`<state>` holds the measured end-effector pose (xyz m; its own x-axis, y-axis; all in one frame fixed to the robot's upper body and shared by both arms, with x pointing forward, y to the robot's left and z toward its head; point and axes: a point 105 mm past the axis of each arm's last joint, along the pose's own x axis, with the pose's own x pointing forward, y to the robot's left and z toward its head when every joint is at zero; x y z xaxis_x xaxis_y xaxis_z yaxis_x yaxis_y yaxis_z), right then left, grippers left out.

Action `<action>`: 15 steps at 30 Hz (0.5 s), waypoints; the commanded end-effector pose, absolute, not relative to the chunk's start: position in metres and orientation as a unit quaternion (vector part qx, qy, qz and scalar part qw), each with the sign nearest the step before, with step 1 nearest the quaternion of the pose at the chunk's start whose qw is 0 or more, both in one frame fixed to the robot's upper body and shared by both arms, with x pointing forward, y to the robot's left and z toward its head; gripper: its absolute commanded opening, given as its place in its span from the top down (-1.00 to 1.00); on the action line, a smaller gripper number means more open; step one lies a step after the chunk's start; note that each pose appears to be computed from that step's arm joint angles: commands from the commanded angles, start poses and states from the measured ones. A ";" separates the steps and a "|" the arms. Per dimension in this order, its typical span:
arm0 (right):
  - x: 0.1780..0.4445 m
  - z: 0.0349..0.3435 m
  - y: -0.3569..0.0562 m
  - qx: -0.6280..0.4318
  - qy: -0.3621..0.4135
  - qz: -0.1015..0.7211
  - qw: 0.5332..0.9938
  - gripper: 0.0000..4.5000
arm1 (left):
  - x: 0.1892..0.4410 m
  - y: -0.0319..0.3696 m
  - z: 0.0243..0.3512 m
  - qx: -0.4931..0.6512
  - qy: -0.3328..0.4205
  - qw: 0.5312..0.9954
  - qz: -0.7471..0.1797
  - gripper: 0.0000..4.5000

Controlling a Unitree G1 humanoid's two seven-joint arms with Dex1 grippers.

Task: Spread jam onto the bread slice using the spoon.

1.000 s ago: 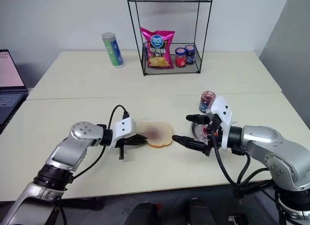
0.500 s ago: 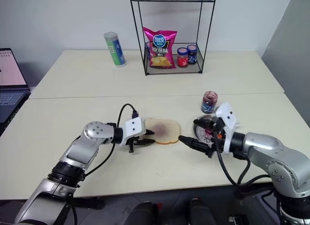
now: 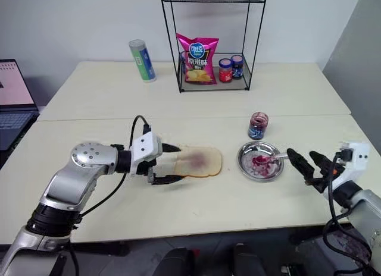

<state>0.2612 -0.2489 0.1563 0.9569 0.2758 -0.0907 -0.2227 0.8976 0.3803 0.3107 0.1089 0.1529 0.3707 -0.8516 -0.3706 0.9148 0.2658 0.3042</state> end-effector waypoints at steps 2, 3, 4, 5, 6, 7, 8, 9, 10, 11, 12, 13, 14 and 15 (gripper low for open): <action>0.268 0.150 -0.251 0.328 0.043 0.109 0.937 -1.00 | 0.296 0.046 0.176 0.152 -0.016 0.795 -0.587 -0.98; 0.273 0.146 -0.252 0.361 0.042 0.109 0.925 -1.00 | 0.291 0.033 0.176 0.140 -0.021 0.791 -0.595 -0.98; 0.276 0.143 -0.252 0.383 0.042 0.109 0.916 -1.00 | 0.288 0.025 0.177 0.133 -0.023 0.788 -0.601 -0.98; 0.280 0.140 -0.252 0.399 0.043 0.107 0.910 -1.00 | 0.285 0.020 0.176 0.131 -0.024 0.783 -0.607 -0.98; 0.286 0.134 -0.253 0.406 0.049 0.106 0.907 -1.00 | 0.284 0.017 0.176 0.128 -0.023 0.783 -0.609 -0.98; 0.291 0.130 -0.254 0.408 0.055 0.105 0.905 -1.00 | 0.285 0.015 0.176 0.126 -0.022 0.784 -0.608 -0.98; 0.295 0.125 -0.253 0.412 0.062 0.107 0.903 -1.00 | 0.286 0.014 0.176 0.127 -0.023 0.784 -0.607 -0.98; 0.299 0.122 -0.250 0.415 0.069 0.113 0.900 -1.00 | 0.286 0.014 0.177 0.126 -0.022 0.784 -0.607 -0.98; 0.302 0.120 -0.247 0.418 0.073 0.121 0.897 -1.00 | 0.286 0.014 0.177 0.129 -0.024 0.785 -0.605 -0.98; 0.305 0.118 -0.244 0.421 0.075 0.128 0.895 -1.00 | 0.286 0.014 0.178 0.128 -0.023 0.786 -0.605 -0.98; 0.310 0.117 -0.242 0.425 0.076 0.131 0.892 -1.00 | 0.286 0.015 0.179 0.128 -0.023 0.786 -0.604 -0.98; 0.314 0.114 -0.240 0.425 0.079 0.134 0.892 -1.00 | 0.286 0.015 0.179 0.127 -0.022 0.788 -0.602 -0.98; 0.318 0.112 -0.238 0.425 0.081 0.137 0.891 -1.00 | 0.286 0.016 0.179 0.127 -0.022 0.789 -0.601 -0.98; 0.322 0.111 -0.237 0.425 0.083 0.139 0.891 -1.00 | 0.286 0.016 0.180 0.127 -0.022 0.791 -0.599 -0.98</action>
<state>0.3156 -0.2362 0.1026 0.9466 0.3142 -0.0723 -0.1371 0.5952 0.7918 0.2905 0.0175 0.1634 0.2852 -0.9451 -0.1595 0.9494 0.2558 0.1821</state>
